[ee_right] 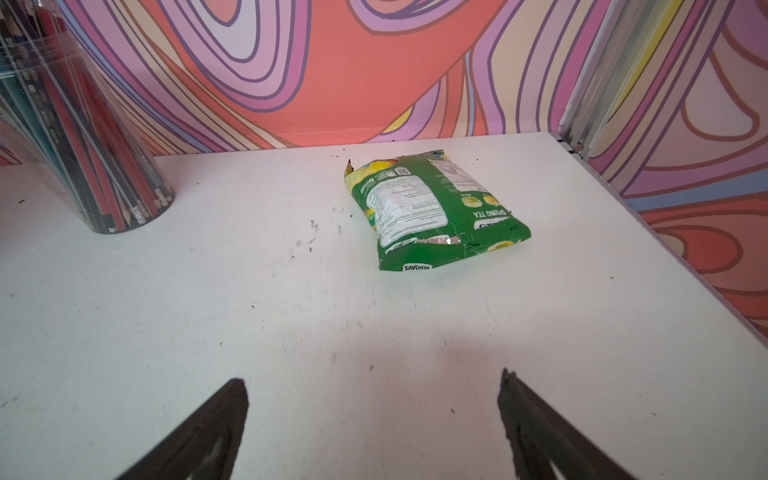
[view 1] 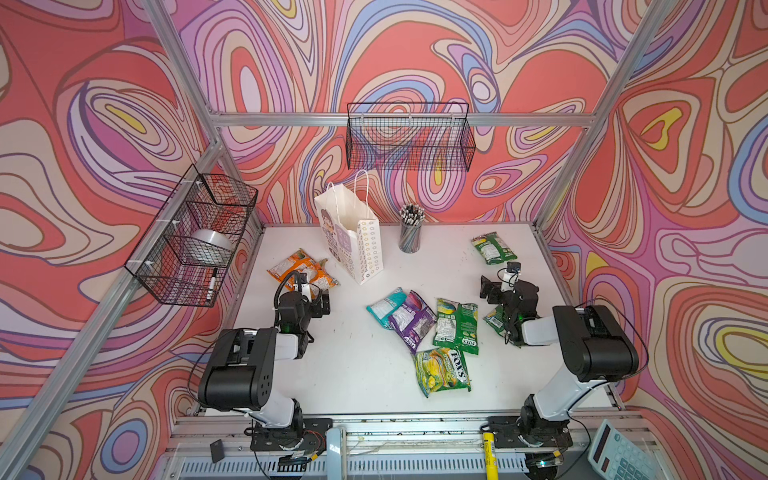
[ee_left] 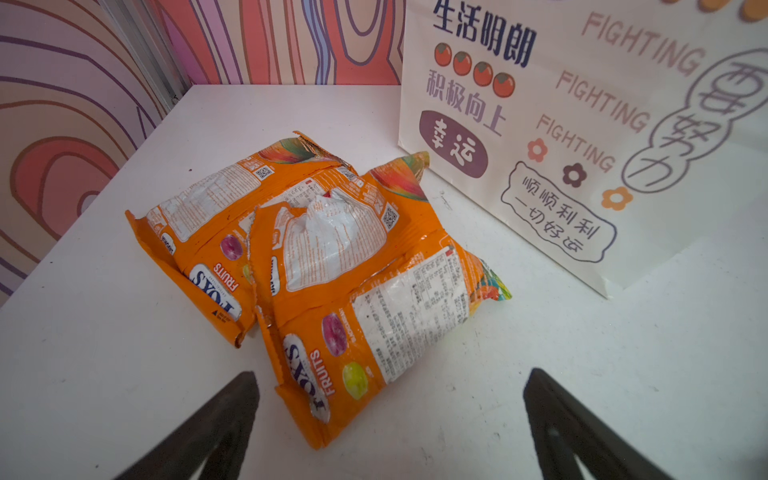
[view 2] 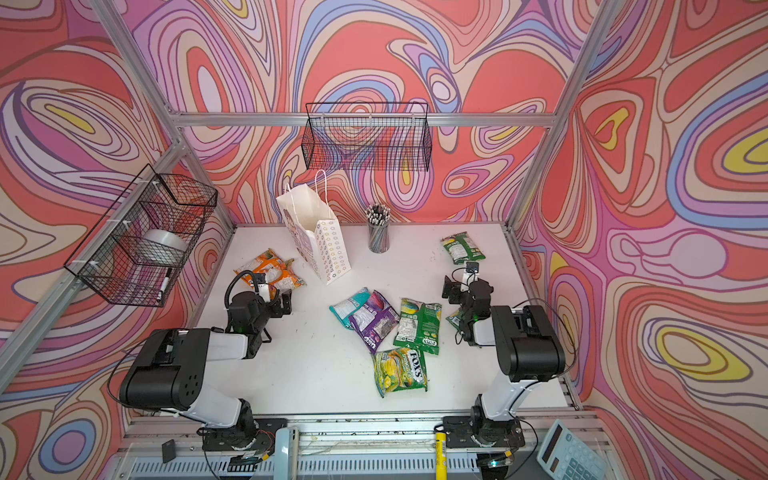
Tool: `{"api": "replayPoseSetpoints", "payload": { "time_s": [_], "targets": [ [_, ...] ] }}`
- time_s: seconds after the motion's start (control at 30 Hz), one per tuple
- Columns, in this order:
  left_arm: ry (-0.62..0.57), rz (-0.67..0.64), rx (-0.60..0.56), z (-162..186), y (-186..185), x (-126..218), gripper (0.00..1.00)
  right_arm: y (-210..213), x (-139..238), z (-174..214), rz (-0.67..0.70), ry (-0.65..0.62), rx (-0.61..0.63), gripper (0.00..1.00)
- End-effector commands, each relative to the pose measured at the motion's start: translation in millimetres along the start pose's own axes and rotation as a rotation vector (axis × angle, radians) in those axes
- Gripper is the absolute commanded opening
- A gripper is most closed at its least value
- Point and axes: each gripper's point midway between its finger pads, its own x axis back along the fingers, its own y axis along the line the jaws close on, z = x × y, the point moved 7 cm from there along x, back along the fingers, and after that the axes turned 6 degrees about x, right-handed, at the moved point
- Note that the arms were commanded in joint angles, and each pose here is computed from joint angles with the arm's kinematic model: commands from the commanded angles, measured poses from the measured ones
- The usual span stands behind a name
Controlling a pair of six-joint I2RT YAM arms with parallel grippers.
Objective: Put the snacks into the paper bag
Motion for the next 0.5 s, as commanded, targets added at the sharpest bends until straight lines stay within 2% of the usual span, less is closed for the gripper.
{"api": "replayPoseSetpoints", "payload": {
  "time_s": [0.0, 0.27, 0.33, 0.37, 0.47],
  "targets": [
    [-0.028, 0.009, 0.001, -8.2, 0.1, -0.6, 1.00, 0.7, -0.8, 0.4, -0.005, -0.003, 0.001, 0.98],
    [-0.029, 0.009, -0.002, -8.4, 0.2, -0.5, 1.00, 1.1, 0.1, 0.4, -0.010, -0.006, -0.005, 0.98],
    [-0.053, -0.067, 0.033, -9.2, 8.3, 2.0, 1.00, -2.4, 1.3, 0.9, 0.001, -0.010, -0.020, 0.98],
    [-0.086, -0.123, 0.060, -9.2, 14.3, 6.3, 1.00, -5.9, 2.7, 0.3, 0.036, -0.018, -0.028, 0.98],
    [-0.120, -0.134, 0.067, -6.0, 16.2, 12.4, 1.00, -19.2, 14.7, 3.2, 0.172, -0.064, -0.077, 0.98]
  ]
}}
